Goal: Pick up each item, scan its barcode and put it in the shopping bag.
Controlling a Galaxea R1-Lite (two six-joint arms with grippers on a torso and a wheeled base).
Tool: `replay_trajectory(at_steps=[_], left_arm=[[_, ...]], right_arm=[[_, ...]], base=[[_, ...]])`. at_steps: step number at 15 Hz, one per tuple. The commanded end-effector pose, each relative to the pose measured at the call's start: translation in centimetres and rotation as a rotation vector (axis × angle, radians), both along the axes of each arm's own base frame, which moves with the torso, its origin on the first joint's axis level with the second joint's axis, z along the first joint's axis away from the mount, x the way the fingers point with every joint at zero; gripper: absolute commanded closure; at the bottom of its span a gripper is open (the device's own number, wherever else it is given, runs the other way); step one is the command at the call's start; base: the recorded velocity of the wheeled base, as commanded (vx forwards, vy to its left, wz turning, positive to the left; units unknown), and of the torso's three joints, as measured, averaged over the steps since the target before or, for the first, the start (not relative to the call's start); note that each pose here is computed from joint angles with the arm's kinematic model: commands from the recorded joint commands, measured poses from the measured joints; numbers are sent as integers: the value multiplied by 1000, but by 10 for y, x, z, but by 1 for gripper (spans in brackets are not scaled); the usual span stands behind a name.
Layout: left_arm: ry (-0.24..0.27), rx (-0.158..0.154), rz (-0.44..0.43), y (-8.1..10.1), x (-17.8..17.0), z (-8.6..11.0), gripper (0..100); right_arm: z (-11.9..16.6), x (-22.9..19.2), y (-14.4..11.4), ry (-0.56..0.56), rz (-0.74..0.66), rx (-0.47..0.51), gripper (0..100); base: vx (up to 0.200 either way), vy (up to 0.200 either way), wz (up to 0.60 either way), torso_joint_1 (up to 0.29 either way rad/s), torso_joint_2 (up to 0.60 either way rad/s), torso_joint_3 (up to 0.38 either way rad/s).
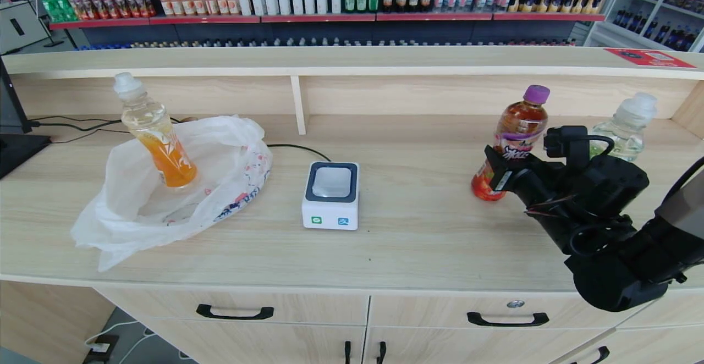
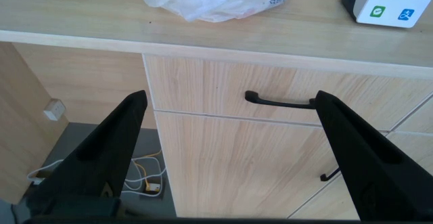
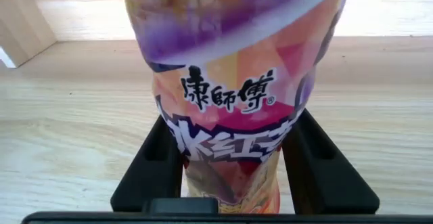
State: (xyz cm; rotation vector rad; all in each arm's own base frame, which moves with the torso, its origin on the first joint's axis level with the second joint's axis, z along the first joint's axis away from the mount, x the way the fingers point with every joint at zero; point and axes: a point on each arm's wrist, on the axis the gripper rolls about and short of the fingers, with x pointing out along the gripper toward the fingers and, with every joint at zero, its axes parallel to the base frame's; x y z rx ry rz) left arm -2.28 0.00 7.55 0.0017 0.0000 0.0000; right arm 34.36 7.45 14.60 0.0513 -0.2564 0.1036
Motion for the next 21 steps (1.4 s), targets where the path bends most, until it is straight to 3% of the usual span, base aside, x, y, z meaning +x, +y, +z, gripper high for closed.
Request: replay_trajectory(at_steps=[1, 14, 21], left_arm=[[0, 0, 0, 0, 0, 0, 0], [-2, 0, 0, 0, 0, 0, 0], [0, 0, 0, 0, 0, 0, 0]], right_arm=[[8, -3, -2, -26, -3, 8, 100], [38, -31, 2, -97, 27, 24, 100], [59, -67, 34, -148, 162, 43, 100]], base=[[0, 0, 0, 0, 0, 0], [0, 0, 0, 0, 0, 0], [0, 0, 0, 0, 0, 0]])
